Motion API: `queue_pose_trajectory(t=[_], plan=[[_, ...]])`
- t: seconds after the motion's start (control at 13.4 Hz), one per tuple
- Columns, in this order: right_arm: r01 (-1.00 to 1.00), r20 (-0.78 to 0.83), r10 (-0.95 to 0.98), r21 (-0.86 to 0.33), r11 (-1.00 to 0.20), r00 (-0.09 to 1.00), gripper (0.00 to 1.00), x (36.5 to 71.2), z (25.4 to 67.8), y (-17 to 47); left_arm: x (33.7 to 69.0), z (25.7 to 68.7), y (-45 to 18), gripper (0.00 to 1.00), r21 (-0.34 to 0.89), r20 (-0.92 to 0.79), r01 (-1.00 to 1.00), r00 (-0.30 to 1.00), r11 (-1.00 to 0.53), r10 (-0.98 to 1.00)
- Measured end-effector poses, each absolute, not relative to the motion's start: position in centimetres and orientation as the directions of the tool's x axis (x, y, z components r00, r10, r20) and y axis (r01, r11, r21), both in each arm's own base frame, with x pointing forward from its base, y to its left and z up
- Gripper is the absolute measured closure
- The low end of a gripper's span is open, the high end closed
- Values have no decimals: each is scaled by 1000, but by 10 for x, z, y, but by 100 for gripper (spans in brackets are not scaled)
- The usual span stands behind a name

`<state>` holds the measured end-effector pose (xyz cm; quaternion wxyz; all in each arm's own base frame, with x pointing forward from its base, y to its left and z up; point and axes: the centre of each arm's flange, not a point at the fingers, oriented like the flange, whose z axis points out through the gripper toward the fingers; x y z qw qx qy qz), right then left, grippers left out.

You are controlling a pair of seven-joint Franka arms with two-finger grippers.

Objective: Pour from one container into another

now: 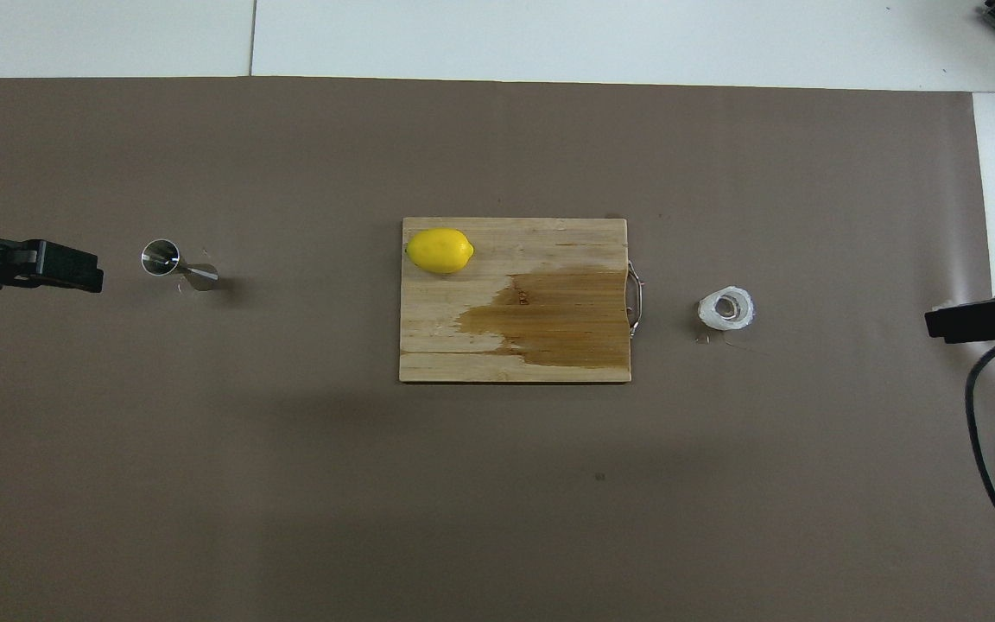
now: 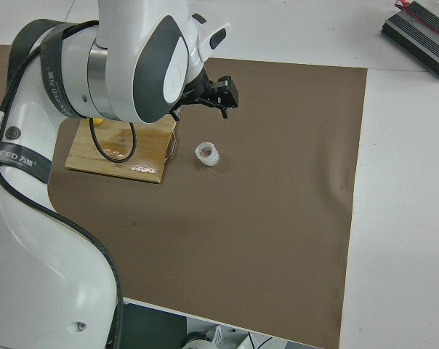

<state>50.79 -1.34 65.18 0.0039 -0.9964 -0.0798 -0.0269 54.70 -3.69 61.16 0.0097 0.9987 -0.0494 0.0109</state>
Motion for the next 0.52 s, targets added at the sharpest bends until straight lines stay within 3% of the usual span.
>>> queue_pose_trajectory(t=[0.37,0.52], plan=[[159,54,159,-4,-987,986,0,508,652,-13,548,610,-26,0,24,3,-74,997,-997,-74],[159,54,159,-4,-987,986,0,508,652,-13,564,605,-13,0,54,-9,-16,1000,-998,-16]])
